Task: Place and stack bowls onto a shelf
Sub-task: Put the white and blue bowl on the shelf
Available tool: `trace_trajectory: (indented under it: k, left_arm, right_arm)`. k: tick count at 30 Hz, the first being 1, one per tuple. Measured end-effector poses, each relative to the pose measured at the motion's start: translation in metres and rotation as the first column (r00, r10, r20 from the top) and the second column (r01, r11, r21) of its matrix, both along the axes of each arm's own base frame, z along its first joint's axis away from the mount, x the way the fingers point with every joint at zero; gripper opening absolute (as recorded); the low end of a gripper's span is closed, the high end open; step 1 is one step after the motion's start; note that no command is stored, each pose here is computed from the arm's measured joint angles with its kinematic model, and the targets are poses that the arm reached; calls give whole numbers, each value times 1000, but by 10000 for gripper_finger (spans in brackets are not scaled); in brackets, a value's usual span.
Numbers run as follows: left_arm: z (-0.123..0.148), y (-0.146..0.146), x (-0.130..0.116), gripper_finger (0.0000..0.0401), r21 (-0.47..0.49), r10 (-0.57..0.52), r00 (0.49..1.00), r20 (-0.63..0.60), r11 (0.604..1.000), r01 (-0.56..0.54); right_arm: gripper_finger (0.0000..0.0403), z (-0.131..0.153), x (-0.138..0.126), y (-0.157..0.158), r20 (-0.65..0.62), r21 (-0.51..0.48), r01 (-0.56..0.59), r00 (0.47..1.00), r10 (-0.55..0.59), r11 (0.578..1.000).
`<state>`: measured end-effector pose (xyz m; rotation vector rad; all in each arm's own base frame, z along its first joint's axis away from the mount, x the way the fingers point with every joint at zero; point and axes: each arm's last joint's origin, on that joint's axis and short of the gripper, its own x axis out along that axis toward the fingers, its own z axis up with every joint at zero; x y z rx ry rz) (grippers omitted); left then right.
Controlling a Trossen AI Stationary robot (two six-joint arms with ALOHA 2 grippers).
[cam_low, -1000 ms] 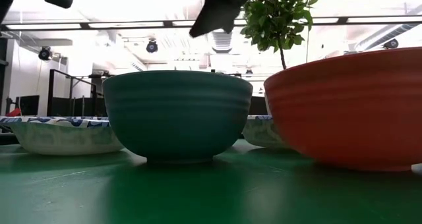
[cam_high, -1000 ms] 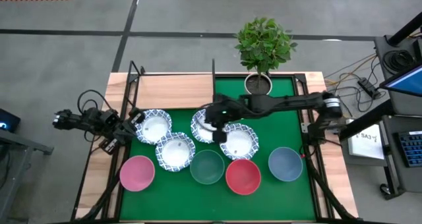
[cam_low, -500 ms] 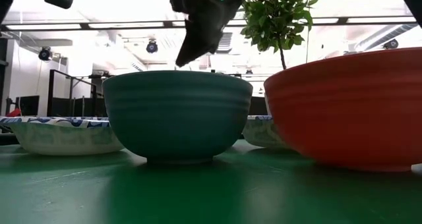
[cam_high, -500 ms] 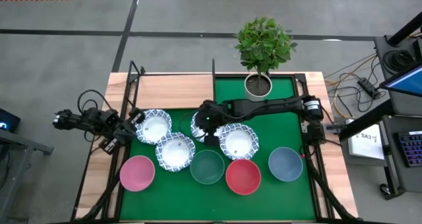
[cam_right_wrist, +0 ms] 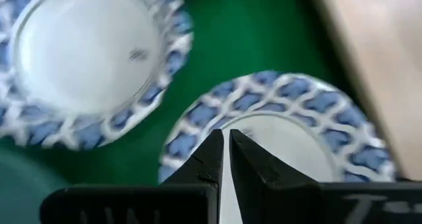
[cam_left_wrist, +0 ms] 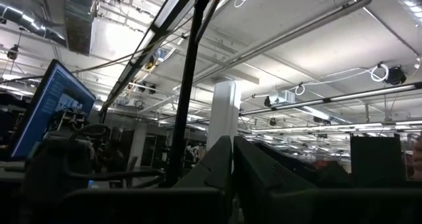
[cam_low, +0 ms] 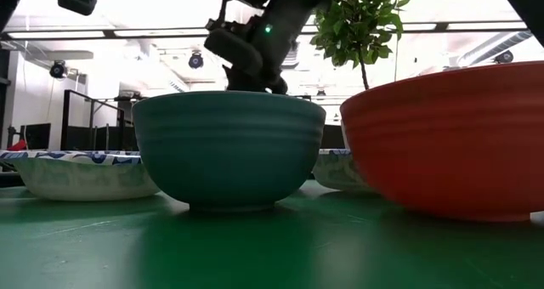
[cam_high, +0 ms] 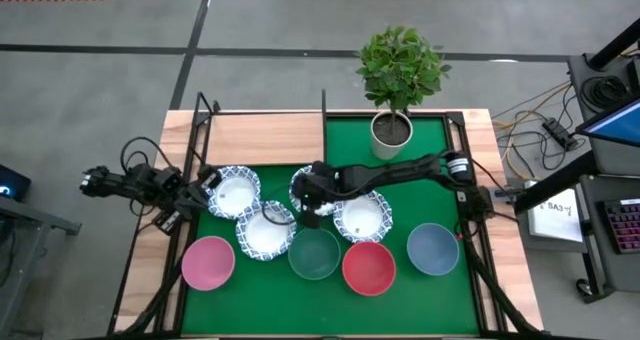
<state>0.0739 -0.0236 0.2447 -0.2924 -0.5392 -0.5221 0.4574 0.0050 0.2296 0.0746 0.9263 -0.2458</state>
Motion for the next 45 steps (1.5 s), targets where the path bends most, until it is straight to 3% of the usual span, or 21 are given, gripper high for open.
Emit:
trace_trajectory:
  k: [18,22,30,35,39,45]
  left_arm:
    - [0,0,0,0,0,0,1000,0,1000,0]
    - [0,0,0,0,0,0,1000,0,1000,0]
    - [0,0,0,0,0,0,1000,-1,1000,0]
    - [0,0,0,0,0,0,1000,-1,1000,0]
    - [0,0,0,0,0,-1,1000,-1,1000,1]
    - [0,0,0,0,0,-1,1000,-1,1000,1]
  right_arm:
    - [18,9,14,1,166,-19,-43,985,46,999]
    - [24,14,19,2,228,-62,-103,967,114,993]
    - [114,9,15,9,166,-18,-130,977,131,991]
    - [168,3,8,14,95,62,-49,995,43,997]
    - [186,0,9,14,94,94,-11,996,2,995]
    - [187,-30,16,17,25,84,7,1000,-9,996]
